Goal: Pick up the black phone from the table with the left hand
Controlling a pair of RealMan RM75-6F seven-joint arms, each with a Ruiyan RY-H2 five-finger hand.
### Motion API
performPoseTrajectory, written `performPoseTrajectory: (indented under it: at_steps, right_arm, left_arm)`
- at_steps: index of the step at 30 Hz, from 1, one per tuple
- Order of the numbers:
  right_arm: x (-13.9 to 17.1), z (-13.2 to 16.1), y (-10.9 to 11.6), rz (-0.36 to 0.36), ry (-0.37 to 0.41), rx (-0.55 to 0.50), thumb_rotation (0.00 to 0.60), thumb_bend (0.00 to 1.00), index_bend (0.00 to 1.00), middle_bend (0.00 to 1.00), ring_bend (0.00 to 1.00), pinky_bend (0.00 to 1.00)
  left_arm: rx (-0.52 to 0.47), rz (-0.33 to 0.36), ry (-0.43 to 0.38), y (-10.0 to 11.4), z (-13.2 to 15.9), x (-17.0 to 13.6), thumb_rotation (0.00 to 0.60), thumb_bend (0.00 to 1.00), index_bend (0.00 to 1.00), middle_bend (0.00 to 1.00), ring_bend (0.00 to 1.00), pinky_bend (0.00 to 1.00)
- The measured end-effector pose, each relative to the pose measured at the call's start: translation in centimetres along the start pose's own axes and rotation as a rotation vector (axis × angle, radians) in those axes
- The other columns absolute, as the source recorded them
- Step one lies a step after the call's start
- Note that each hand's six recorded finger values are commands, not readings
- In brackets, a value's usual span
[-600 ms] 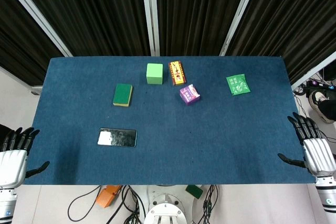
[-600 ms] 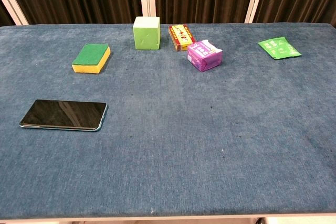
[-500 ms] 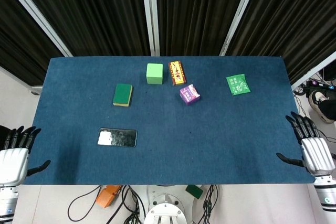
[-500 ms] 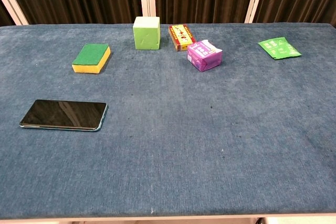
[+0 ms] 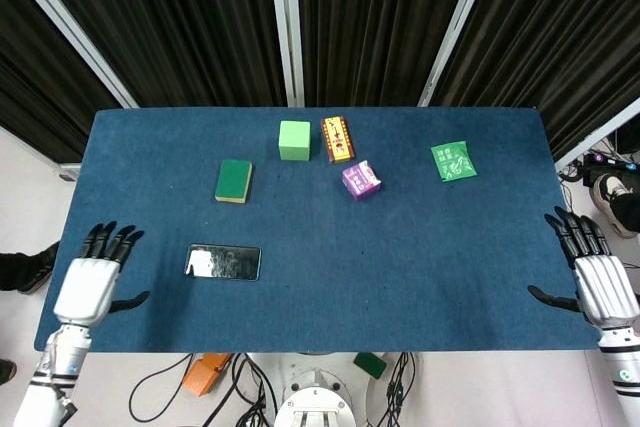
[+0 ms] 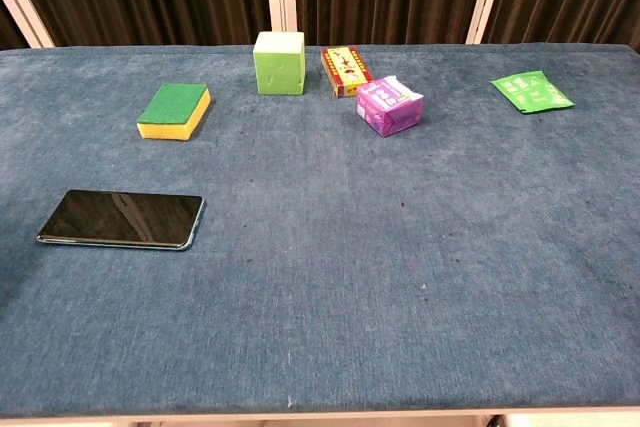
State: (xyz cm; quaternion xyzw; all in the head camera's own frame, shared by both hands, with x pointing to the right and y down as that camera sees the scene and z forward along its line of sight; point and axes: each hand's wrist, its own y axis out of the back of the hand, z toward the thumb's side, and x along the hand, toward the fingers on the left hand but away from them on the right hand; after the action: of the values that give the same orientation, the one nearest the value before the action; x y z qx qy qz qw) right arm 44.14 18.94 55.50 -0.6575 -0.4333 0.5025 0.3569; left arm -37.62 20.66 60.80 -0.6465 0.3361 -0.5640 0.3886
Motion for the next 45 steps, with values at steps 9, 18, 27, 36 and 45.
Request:
performPoseTrajectory:
  at_steps: [9,18,27,36,45]
  right_arm:
    - [-0.5,-0.1,-0.3,0.017,-0.011,0.002,0.6,0.15,0.0,0.0,0.0,0.0]
    - [-0.7,-0.3,-0.5,0.025,-0.022,0.003,0.6,0.15,0.0,0.0,0.0,0.0]
    - [-0.8,-0.3,-0.6,0.028,-0.022,0.005,0.6,0.15,0.0,0.0,0.0,0.0]
    - [-0.7,-0.3,-0.6,0.029,-0.024,0.006,0.6,0.15,0.0,0.0,0.0,0.0]
    - [-0.5,-0.4,-0.5,0.027,-0.03,0.008,0.6,0.15,0.0,0.0,0.0,0.0]
  left_arm:
    - [-0.032,-0.12,-0.108,-5.1,7.3,5.8,0.6,0.16,0.26,0.1,0.05,0.04]
    - [0.002,-0.153,-0.08,-7.9,8.8,7.7,0.6,0.16,0.26,0.1,0.05,0.04]
    - [0.017,-0.177,-0.068,-9.0,9.1,7.6,0.6,0.16,0.26,0.1,0.04,0.04]
    - [0.021,-0.21,-0.058,-10.0,8.9,7.5,0.6,0.16,0.28,0.1,0.04,0.04]
    - [0.019,-0.236,-0.052,-10.8,8.9,7.7,0.6,0.22,0.36,0.1,0.04,0.04]
